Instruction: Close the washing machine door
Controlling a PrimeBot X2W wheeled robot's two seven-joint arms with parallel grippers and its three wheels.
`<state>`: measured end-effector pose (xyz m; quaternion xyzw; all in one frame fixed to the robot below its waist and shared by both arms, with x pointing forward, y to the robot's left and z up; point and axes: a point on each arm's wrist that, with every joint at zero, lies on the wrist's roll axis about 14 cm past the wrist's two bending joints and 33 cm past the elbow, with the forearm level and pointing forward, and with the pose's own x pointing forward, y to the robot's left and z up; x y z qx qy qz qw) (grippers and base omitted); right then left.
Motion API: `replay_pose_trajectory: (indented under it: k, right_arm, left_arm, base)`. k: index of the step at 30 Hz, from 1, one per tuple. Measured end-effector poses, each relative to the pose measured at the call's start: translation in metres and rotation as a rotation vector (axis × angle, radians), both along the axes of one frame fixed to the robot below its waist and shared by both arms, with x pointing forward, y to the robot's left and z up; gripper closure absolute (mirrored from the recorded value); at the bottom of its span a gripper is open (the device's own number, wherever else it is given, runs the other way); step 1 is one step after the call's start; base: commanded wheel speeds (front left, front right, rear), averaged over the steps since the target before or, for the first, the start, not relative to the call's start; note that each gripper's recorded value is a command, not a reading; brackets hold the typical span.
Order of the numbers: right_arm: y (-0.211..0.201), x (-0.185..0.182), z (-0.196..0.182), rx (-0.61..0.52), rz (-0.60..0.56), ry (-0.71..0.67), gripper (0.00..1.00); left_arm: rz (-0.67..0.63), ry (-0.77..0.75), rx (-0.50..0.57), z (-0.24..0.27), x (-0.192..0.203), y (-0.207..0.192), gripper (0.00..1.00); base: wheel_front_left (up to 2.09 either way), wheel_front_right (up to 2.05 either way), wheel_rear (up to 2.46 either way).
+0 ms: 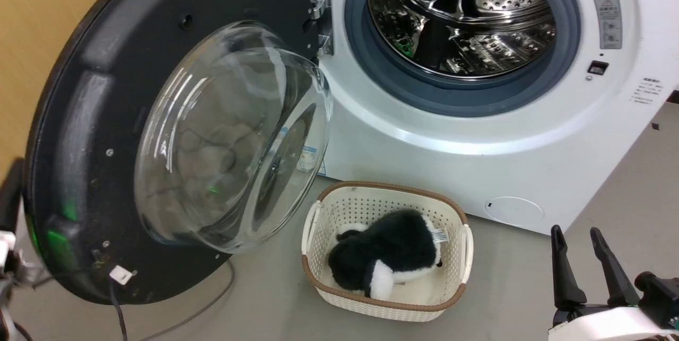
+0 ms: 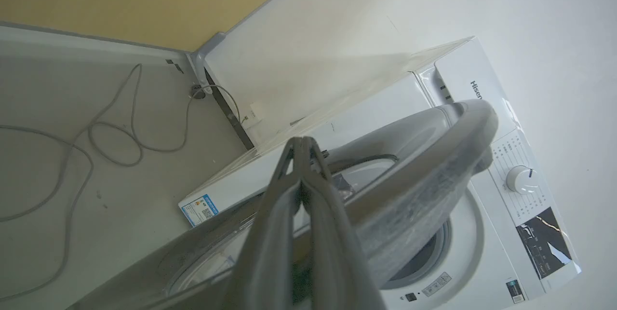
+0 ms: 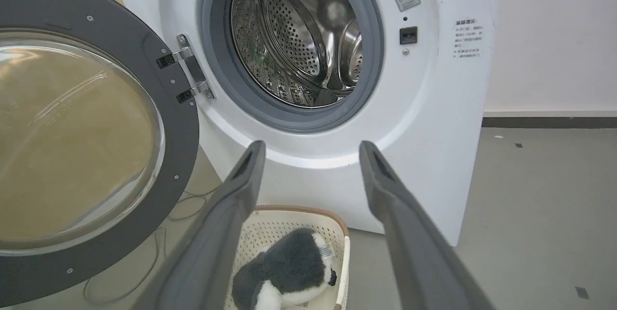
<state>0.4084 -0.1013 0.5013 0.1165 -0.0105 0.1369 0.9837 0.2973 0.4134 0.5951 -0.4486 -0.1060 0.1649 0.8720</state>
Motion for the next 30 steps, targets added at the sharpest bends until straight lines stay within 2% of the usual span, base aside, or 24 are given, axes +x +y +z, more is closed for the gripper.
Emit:
replay_pose_trajectory:
  k: [10, 15, 23, 30]
  right_arm:
    - [0.006, 0.003, -0.003, 0.028, 0.010, 0.001, 0.00]
    - [0.010, 0.004, -0.006, 0.036, 0.019, 0.008, 0.00]
    - [0.017, 0.003, -0.005, 0.060, 0.036, 0.003, 0.00]
    - [0.008, 0.001, -0.005, 0.066, 0.008, -0.002, 0.00]
  left_arm:
    - [-0.232, -0.029, -0.154, -0.020, -0.009, -0.055, 1.00]
    - [-0.393, -0.009, -0.148, -0.020, -0.012, -0.103, 1.00]
    - [-0.637, -0.072, -0.169, -0.005, -0.008, -0.181, 1.00]
    - [-0.806, -0.126, -0.254, -0.004, 0.011, -0.258, 1.00]
  base:
    - [0.00, 0.00, 0.00]
    - [0.00, 0.00, 0.00]
    - [0.00, 0.00, 0.00]
    - [0.00, 0.00, 0.00]
